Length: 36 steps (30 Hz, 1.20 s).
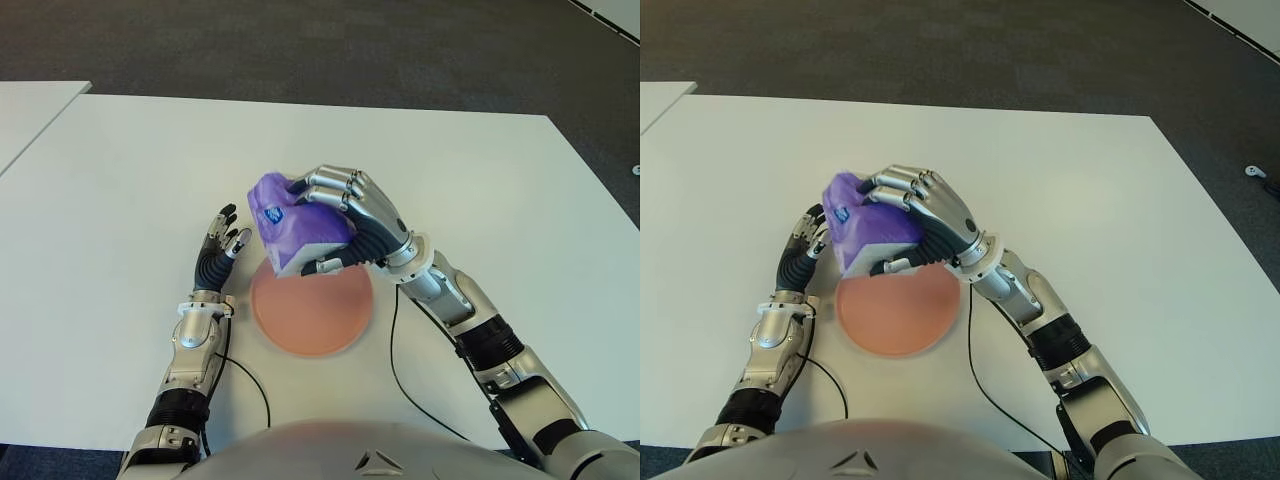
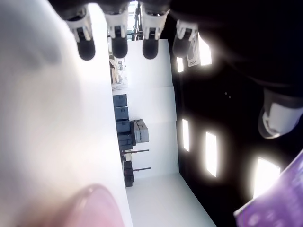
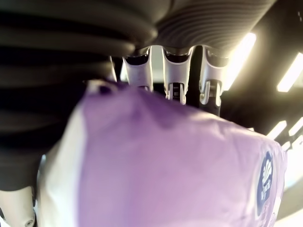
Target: Put the tissue paper into the plate.
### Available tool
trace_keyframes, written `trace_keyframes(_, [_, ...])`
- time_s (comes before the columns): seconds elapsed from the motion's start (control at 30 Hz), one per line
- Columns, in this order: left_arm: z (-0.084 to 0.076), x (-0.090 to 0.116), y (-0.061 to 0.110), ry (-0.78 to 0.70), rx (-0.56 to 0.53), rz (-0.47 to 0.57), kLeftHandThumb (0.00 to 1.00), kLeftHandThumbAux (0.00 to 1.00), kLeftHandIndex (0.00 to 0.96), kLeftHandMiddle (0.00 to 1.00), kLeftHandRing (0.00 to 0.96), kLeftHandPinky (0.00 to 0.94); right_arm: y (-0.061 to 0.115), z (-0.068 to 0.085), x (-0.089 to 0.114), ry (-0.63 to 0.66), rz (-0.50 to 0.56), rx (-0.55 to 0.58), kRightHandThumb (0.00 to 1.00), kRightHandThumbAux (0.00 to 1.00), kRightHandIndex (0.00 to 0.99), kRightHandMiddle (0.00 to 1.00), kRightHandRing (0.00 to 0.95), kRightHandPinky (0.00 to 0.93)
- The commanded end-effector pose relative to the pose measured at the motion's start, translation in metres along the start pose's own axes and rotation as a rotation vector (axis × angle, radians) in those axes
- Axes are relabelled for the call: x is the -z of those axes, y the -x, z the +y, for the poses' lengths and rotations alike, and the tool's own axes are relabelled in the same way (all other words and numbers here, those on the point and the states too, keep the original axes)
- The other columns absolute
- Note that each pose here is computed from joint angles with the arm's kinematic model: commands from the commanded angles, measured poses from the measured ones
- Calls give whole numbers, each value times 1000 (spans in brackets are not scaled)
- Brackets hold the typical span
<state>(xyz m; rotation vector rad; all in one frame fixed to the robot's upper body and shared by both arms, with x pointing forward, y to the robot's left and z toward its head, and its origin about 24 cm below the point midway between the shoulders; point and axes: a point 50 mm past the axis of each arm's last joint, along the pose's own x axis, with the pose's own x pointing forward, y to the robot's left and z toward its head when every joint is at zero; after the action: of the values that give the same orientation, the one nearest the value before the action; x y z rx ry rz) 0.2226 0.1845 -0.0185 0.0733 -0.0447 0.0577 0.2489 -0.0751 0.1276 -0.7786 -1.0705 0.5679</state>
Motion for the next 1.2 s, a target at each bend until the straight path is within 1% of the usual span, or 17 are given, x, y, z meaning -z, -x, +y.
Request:
trace_keyframes(0.03, [-1, 31, 24, 17, -5, 185, 0, 405, 0, 0, 0, 0, 8, 7, 1, 0, 4, -72, 853, 679, 398, 538, 808, 809])
trace_keyframes(0.13, [0, 32, 24, 19, -2, 186, 0, 408, 0, 0, 0, 0, 11, 9, 1, 5, 13, -98, 854, 678, 398, 538, 803, 806])
trace_keyframes(0.37, [1, 31, 23, 17, 6, 174, 0, 412, 0, 0, 0, 0, 24, 20, 0, -2, 51, -213, 853, 678, 397, 537, 800, 814])
trace_keyframes(0.57, [2, 31, 22, 14, 15, 165, 0, 414, 0, 0, 0, 0, 31, 26, 2, -4, 85, -292, 853, 678, 397, 535, 801, 810])
trace_keyframes(0.8, [3, 30, 21, 14, 20, 162, 0, 416, 0, 0, 0, 0, 36, 35, 11, -9, 129, -337, 853, 679, 398, 537, 810, 810])
trace_keyframes(1.0, [3, 29, 21, 4, 22, 158, 0, 420, 0, 0, 0, 0, 37, 38, 12, -13, 146, -348, 853, 679, 397, 537, 812, 806])
trace_keyframes(1.2, [4, 29, 21, 7, 27, 158, 0, 425, 0, 0, 0, 0, 45, 48, 11, -23, 164, -360, 853, 679, 398, 537, 811, 811])
